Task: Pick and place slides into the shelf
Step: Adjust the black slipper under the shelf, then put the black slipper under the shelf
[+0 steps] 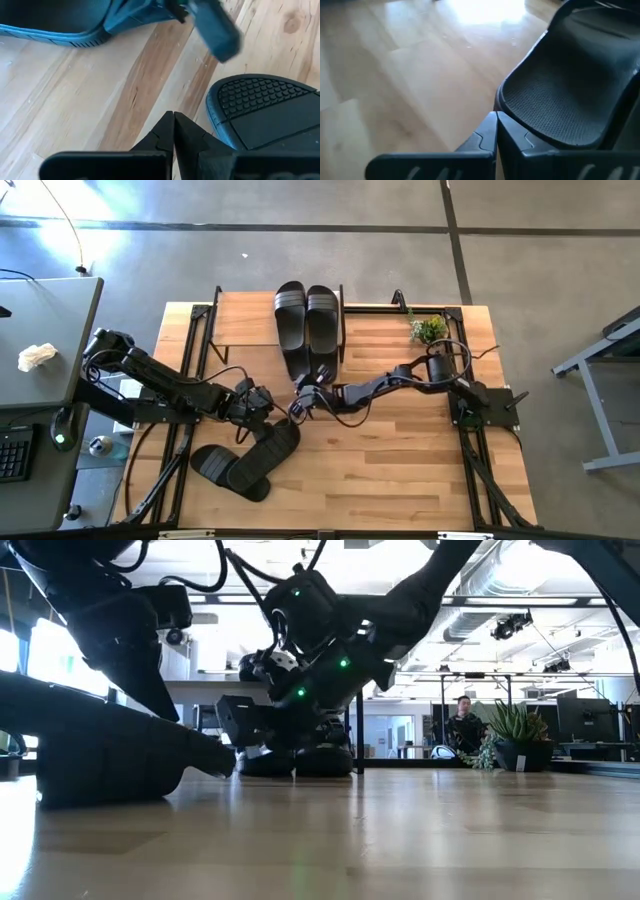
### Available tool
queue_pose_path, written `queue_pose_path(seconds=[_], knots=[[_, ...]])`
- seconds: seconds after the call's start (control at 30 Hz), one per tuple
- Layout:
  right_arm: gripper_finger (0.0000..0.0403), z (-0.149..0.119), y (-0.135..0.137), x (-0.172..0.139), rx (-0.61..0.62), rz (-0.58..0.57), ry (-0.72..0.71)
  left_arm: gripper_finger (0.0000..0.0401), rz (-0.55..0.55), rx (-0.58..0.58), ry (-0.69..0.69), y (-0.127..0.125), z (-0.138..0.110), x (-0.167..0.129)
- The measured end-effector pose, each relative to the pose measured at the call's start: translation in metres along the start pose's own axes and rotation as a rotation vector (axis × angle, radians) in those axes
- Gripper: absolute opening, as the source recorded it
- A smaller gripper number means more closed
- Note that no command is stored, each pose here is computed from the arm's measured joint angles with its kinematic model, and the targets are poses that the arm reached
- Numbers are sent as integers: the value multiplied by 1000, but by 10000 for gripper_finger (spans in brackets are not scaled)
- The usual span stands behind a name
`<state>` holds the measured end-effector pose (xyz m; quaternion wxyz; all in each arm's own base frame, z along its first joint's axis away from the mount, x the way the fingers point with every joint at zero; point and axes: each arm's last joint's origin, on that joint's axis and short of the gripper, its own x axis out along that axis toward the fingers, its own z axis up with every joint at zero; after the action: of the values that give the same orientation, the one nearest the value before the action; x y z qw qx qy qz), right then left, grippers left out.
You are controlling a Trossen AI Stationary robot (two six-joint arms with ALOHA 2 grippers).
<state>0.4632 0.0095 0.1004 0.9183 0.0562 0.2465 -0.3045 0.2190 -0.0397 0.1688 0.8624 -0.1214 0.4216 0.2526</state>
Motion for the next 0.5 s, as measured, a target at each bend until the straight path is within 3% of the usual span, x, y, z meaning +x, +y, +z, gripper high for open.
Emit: queue_pose_path(seconds=[0.27, 0.5], knots=[[0, 2, -9, 6, 49, -17, 7, 0, 1, 0, -1, 0, 0, 0], [0, 0, -3, 3, 29, 42, 28, 0, 2, -3, -2, 0, 0, 0]])
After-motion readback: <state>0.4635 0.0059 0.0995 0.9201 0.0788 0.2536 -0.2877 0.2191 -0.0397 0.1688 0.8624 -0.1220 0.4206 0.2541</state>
